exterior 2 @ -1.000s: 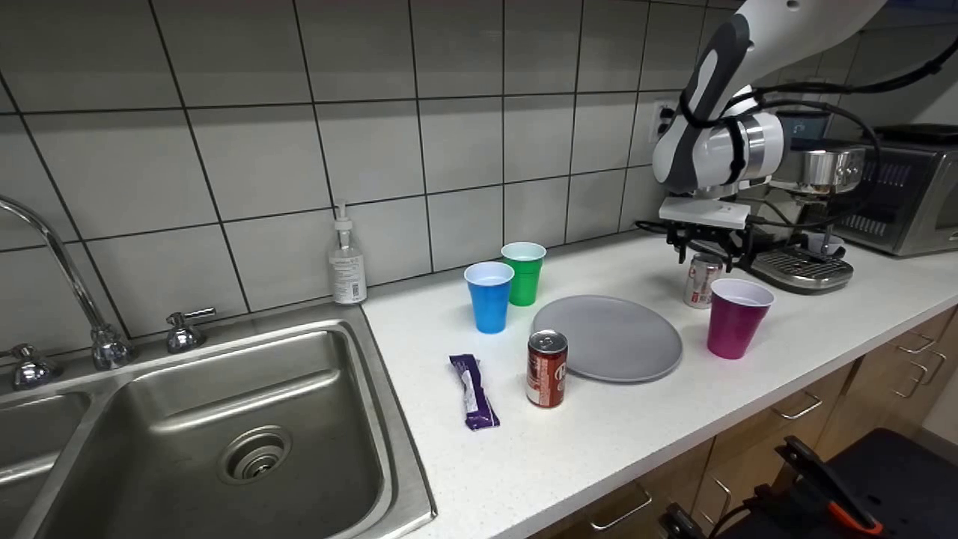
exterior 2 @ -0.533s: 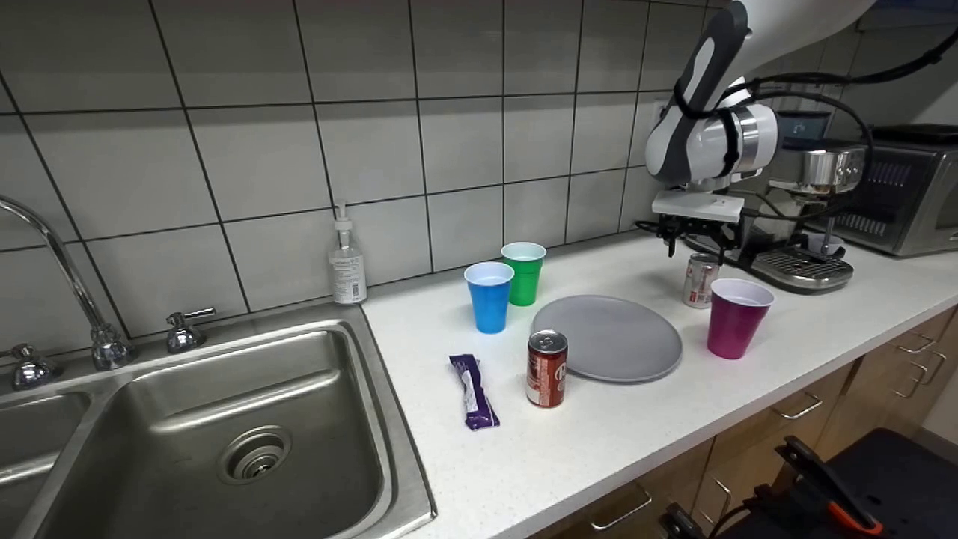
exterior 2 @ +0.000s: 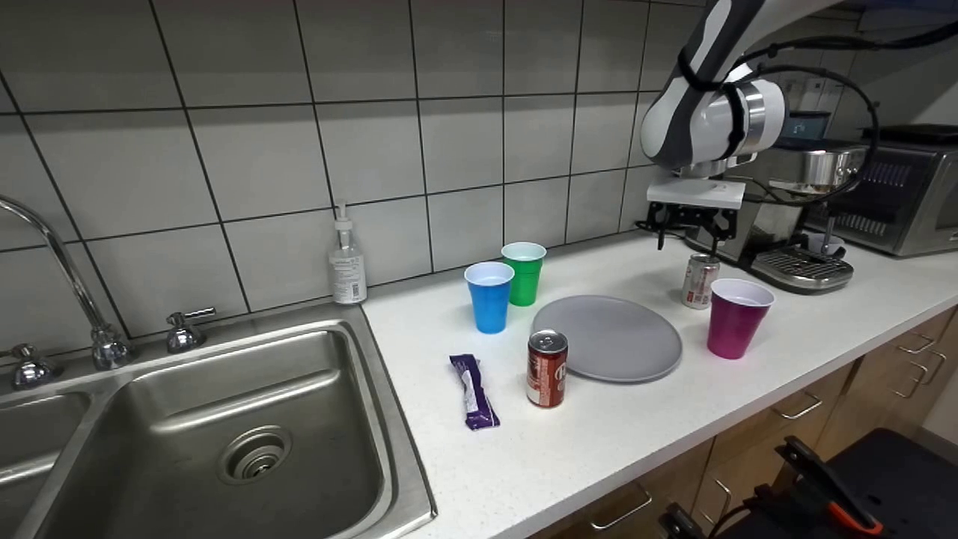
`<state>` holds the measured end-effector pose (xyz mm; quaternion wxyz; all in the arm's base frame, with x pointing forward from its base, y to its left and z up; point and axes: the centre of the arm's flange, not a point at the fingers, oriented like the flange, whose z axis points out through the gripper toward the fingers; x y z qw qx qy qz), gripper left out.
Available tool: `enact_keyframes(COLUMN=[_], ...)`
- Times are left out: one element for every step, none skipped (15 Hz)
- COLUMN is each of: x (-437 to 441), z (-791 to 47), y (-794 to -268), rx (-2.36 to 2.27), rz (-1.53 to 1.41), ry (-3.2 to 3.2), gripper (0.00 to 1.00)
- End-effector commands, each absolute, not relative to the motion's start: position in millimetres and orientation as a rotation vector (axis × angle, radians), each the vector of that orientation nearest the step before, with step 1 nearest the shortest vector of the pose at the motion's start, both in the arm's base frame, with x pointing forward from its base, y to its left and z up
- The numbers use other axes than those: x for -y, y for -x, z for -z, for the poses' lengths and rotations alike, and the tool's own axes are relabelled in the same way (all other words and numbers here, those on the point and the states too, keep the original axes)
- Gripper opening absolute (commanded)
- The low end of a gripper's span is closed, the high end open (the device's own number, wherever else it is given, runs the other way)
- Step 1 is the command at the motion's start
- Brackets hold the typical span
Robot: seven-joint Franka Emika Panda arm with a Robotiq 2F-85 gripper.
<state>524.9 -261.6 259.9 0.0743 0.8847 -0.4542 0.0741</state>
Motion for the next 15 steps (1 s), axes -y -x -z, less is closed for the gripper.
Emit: enact_keyframes(x=[244,240,237,234,231,227,223,219,215,210,206,203,202,201,202], z=[-286,-288,-290,-293,-295,-298,-300,-301,-302,-302,-303,-302,-300,-298,-296], y=[-495,-488,-484,-478,-473,-468,-462,-457,-453,-449,-445,-443,-440,-438,-436], rx=[1.294,1.279,1.264,1.247,1.229,1.208,1.176,1.142,1.11,1.067,1.029,0.988,0.945,0.899,0.858], rz=[-0.186,-0.179,-0.174,-0.166,-0.16,-0.151,-0.136,-0.123,-0.108,-0.093,-0.082,-0.062,-0.034,-0.011,0.007], ry=[-2.706,-2.719,-2.727,-2.742,-2.754,-2.77,-2.792,-2.81,-2.829,-2.849,-2.869,-2.886,-2.908,-2.928,-2.938], gripper=[1.0,1.0,1.0,1.0,1.0,1.0,1.0,1.0,1.0,1.0,1.0,1.0,1.0,1.0,1.0])
